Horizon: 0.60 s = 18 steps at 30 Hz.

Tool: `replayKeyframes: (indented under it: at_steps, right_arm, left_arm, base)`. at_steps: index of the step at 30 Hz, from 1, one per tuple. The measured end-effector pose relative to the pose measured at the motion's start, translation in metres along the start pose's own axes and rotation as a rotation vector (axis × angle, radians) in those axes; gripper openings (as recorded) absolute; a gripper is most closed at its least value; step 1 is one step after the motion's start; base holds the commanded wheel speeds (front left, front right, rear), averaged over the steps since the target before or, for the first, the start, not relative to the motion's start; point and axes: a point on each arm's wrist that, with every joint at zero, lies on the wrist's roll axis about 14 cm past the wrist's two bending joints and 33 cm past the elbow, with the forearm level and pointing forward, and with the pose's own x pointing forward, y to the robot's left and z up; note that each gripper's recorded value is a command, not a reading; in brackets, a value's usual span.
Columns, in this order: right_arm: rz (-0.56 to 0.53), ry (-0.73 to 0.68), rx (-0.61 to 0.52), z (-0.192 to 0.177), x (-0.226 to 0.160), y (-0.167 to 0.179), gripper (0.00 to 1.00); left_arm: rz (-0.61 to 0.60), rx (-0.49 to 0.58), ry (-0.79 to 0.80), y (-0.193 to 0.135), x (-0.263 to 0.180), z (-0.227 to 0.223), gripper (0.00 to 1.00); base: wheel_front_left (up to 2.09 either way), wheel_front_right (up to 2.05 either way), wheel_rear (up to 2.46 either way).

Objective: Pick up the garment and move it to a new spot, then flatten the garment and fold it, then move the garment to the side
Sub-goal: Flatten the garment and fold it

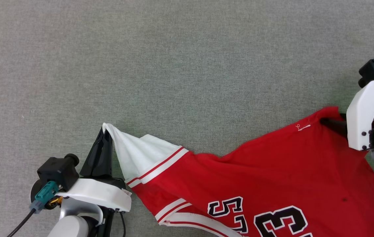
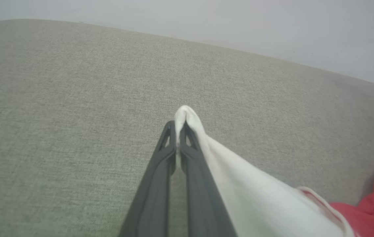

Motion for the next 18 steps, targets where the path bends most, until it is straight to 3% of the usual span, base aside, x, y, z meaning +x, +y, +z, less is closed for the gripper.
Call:
replayKeyframes:
  at_steps: [9,18]
  right_arm:
    - [-0.009,-0.108,-0.052,0.015,-0.020,0.010,0.00]
    - [-0.145,-0.428,-0.064,0.068,-0.097,-0.014,0.00]
  left_arm:
    - [-0.006,0.016,-0.045,0.002,-0.003,0.018,0.00]
    - [-0.095,0.120,-0.260,-0.006,0.019,0.118,0.00]
  base:
    - [0.00,0.00,0.00]
    - [0.00,0.00,0.00]
